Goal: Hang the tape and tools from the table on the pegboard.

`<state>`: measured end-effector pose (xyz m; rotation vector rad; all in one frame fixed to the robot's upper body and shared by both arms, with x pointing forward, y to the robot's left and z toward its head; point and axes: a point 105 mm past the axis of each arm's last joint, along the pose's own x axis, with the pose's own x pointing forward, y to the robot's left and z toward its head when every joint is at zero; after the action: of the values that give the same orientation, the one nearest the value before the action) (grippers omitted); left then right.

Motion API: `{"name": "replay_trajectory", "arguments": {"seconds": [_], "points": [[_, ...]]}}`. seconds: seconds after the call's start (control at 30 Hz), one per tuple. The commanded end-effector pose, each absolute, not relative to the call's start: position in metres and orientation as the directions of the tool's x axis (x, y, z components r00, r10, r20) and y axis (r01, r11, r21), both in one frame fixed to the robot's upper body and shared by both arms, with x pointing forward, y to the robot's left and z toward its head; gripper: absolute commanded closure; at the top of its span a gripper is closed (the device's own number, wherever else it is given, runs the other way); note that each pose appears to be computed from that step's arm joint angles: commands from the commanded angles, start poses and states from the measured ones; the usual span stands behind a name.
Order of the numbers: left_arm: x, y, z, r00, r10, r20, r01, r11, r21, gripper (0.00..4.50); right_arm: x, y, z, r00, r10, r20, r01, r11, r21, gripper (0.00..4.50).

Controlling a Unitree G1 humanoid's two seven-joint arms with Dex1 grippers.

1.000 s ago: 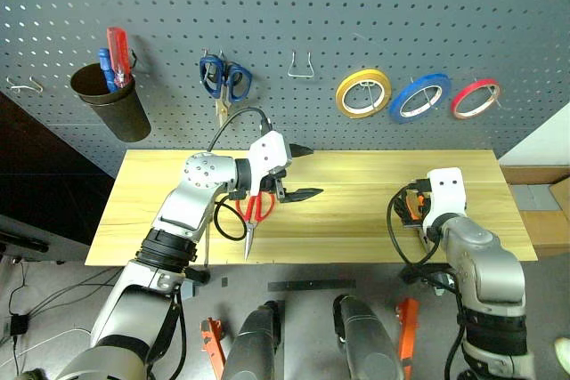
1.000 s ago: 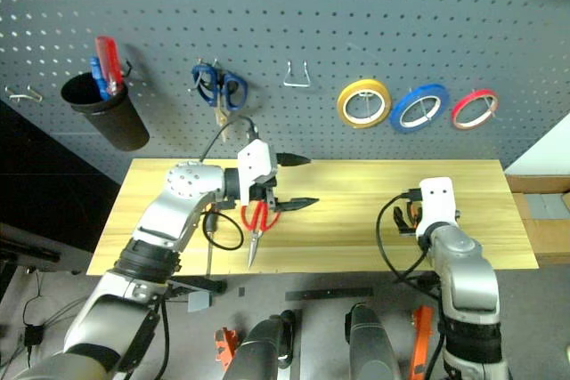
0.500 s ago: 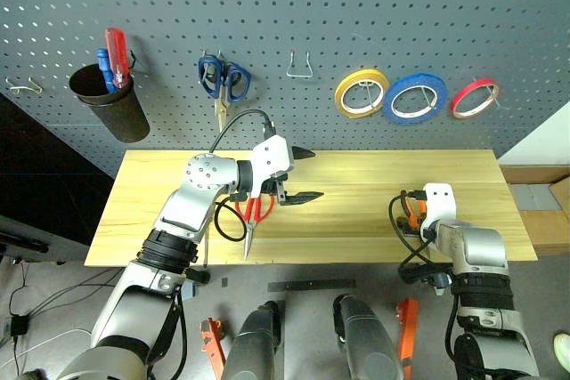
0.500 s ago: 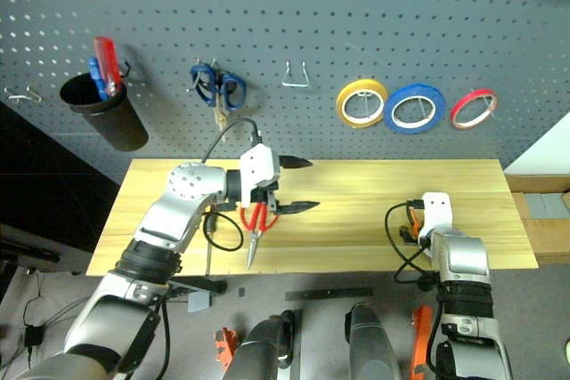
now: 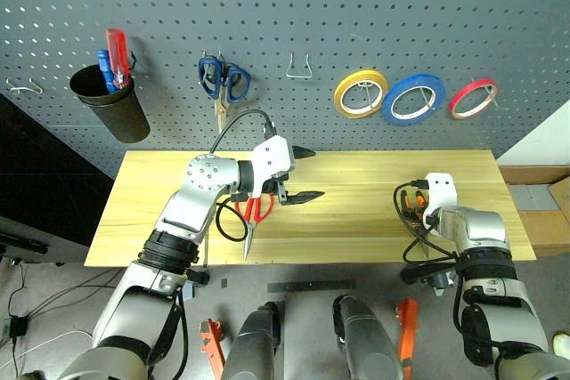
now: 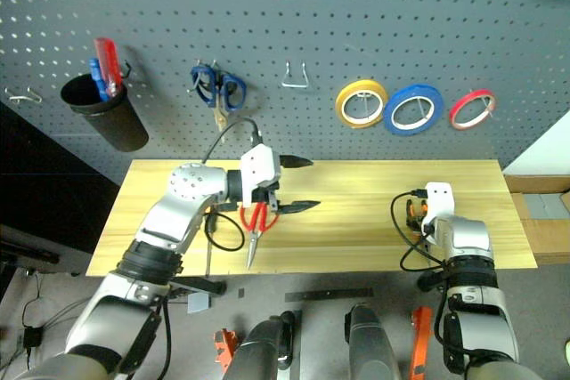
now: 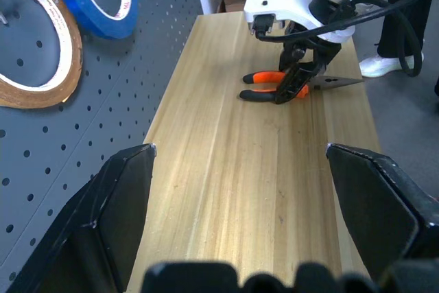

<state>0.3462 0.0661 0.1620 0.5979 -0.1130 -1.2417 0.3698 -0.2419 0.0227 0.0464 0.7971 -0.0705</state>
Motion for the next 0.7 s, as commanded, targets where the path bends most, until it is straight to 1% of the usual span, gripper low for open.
{"name": "replay_trajectory", "arguments": {"seconds": [0.03,0.1,0.13,0.17,0.27,0.33,0.4,0.43,0.53,0.6,0.7], "points": [[0.342,0.07,0.167,0.349,-0.913,-0.214,0.84,0.203,0.504,0.24,0.357,-0.23,0.008,0.629,-0.005,-0.778,0.146,0.983,0.112,1.98],[0.342,0.073,0.166,0.358,-0.91,-0.212,0.842,0.216,0.495,0.24,0.358,-0.224,0.011,0.635,0.004,-0.772,0.152,0.98,0.13,1.98],[0.341,0.075,0.165,0.364,-0.907,-0.211,0.843,0.225,0.489,0.24,0.36,-0.218,0.016,0.654,0.01,-0.756,0.147,0.979,0.14,1.98],[0.341,0.08,0.165,0.379,-0.903,-0.203,0.845,0.248,0.474,0.24,0.364,-0.213,0.027,0.695,0.008,-0.719,0.108,0.987,0.115,1.98],[0.339,0.095,0.166,0.423,-0.888,-0.181,0.843,0.313,0.437,0.24,0.369,-0.184,0.063,0.807,0.063,-0.588,-0.028,0.997,0.068,1.98],[0.336,0.105,0.171,0.465,-0.875,-0.136,0.833,0.38,0.403,0.24,0.364,-0.15,0.099,0.878,0.156,-0.452,-0.162,0.986,0.025,1.98],[0.335,0.115,0.18,0.525,-0.848,-0.073,0.803,0.465,0.372,0.24,0.352,-0.114,0.137,0.919,0.267,-0.291,-0.291,0.956,-0.04,1.98],[0.335,0.119,0.182,0.543,-0.838,-0.056,0.793,0.489,0.363,0.24,0.348,-0.105,0.146,0.922,0.296,-0.25,-0.32,0.945,-0.06,1.98],[0.336,0.146,0.192,0.664,-0.748,0.021,0.709,0.638,0.299,0.24,0.333,-0.063,0.2,0.912,0.41,-0.014,-0.409,0.904,-0.125,1.98],[0.335,0.161,0.196,0.718,-0.695,0.05,0.658,0.7,0.277,0.24,0.329,-0.051,0.223,0.897,0.435,0.083,-0.421,0.895,-0.147,1.98],[0.331,0.189,0.199,0.792,-0.606,0.072,0.571,0.777,0.264,0.24,0.333,-0.03,0.277,0.845,0.459,0.276,-0.419,0.887,-0.193,1.98]]}}
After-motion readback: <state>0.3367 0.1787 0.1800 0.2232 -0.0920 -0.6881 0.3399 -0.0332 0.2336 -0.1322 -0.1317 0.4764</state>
